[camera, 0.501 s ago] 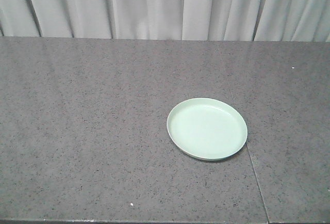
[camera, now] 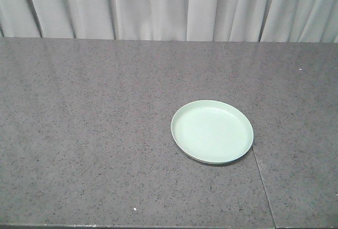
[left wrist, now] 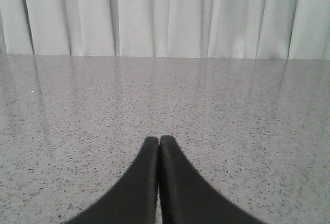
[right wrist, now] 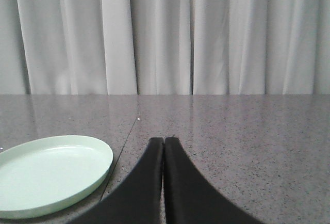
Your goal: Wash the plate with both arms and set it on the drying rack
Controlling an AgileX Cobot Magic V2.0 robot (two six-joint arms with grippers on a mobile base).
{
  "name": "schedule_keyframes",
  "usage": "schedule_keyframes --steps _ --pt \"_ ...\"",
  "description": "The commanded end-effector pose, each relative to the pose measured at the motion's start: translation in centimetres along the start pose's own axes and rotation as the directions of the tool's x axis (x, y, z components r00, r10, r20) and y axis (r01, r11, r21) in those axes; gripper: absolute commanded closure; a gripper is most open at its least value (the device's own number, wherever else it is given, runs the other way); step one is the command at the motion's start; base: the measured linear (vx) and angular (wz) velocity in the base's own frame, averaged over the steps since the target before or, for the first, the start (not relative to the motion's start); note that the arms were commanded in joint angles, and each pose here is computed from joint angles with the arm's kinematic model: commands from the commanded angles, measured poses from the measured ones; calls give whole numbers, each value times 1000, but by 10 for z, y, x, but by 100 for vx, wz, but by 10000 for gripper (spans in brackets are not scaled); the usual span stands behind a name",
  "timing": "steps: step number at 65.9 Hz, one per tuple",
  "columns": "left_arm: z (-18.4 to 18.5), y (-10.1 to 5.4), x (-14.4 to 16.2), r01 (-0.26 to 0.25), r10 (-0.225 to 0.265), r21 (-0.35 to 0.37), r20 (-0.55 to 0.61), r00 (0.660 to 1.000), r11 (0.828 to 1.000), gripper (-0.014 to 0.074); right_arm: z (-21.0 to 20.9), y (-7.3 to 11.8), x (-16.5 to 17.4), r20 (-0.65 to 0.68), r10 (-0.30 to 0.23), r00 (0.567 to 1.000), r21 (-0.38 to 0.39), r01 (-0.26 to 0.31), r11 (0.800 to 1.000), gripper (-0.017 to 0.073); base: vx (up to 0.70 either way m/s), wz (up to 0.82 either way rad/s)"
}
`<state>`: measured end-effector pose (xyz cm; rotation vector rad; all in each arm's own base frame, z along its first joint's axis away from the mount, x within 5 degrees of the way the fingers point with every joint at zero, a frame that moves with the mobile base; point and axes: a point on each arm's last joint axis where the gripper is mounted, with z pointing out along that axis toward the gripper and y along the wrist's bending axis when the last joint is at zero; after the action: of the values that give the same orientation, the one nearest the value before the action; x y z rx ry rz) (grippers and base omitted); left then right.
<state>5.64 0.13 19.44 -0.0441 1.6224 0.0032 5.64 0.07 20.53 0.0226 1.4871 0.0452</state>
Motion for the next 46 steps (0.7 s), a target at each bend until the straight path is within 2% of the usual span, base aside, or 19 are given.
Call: schedule_keyframes --steps 1,11,21,27,37,46 --pt "-3 0 -15 11 -11 5 113 994 1000 600 -1 0 -16 122 21 992 0 -21 1000 565 0 0" --pt "-3 0 -15 11 -11 5 113 994 1000 600 -1 2 -58 130 -28 991 3 28 1000 565 0 0" --pt "-3 0 -15 11 -11 5 113 994 1000 600 9 4 -97 -36 -69 997 4 69 998 564 0 0" --pt "-3 0 -15 11 -11 5 113 994 1000 600 18 5 -117 -135 -61 989 -2 61 998 564 0 0" --pt "-3 0 -15 11 -11 5 113 994 1000 600 39 6 -139 -294 -56 954 -8 57 998 554 0 0" --pt "-3 0 -15 11 -11 5 113 994 1000 600 64 7 -145 -449 -55 892 -18 53 998 484 0 0"
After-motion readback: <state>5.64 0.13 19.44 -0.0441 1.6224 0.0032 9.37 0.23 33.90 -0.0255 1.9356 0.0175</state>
